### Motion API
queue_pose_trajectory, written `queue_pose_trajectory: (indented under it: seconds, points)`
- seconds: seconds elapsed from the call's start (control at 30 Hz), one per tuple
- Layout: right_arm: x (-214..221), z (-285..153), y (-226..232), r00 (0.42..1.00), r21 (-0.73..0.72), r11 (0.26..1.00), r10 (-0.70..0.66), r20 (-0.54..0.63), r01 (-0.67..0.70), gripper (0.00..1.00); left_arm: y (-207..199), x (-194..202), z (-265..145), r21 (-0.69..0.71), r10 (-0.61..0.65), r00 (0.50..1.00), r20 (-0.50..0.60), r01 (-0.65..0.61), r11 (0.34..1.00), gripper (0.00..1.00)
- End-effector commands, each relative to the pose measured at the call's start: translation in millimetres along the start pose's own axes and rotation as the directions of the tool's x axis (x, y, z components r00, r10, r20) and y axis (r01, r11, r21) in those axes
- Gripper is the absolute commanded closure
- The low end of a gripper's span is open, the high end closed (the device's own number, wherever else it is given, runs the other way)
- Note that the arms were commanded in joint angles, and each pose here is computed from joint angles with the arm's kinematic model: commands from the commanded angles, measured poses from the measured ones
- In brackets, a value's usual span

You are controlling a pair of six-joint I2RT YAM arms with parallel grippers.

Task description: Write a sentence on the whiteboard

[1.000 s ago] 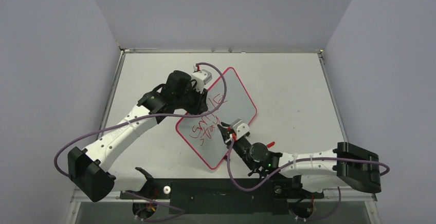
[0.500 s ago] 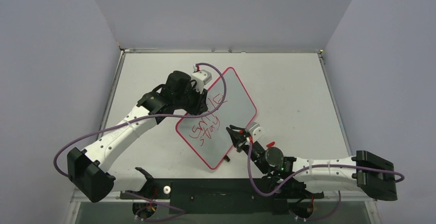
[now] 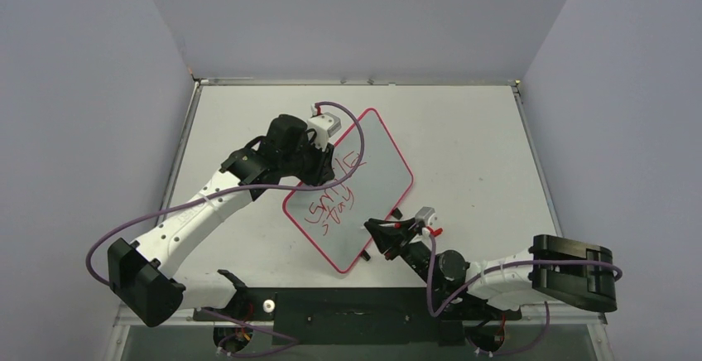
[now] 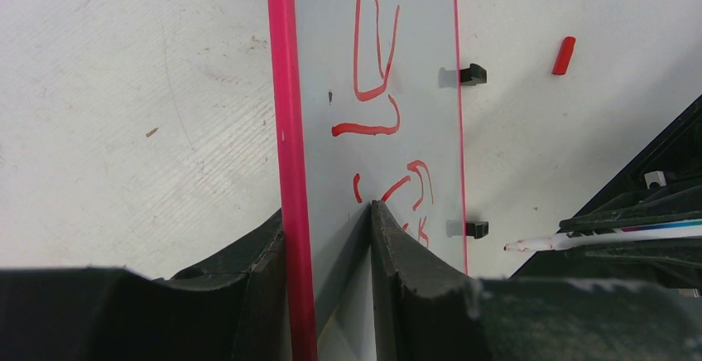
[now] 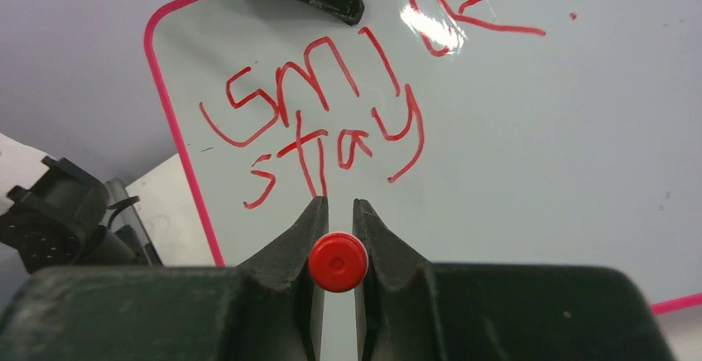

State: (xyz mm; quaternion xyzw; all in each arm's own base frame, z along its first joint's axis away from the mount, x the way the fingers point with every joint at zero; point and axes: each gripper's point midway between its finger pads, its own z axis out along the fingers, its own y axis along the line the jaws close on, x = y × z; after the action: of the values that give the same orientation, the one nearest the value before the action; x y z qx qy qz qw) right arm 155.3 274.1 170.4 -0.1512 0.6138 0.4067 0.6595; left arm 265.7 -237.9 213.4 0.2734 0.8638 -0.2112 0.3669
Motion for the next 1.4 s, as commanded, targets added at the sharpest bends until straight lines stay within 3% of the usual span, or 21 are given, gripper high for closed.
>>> queue_pose_trajectory:
  seconds: [0.0,0.47,1.37]
  points:
    - [-39.5,5.0,30.1,0.965,-0.1,0.973,0.221,0.139,-0.208,1.0,23.8,8.2,-4.8,-0.103,0.126,0.992,-0.025,-0.127,0.986,1.0]
    - [-30.9,11.2,20.2,0.973,0.01,0.982,0.185,0.142,-0.188,1.0,22.2,3.0,-12.6,-0.108,0.134,0.991,0.006,-0.133,0.985,1.0]
    - [-3.1,26.2,53.5,0.999,-0.141,0.99,-0.01,0.053,0.017,1.0,27.1,12.2,-1.0,-0.121,0.127,0.991,-0.045,-0.132,0.984,1.0]
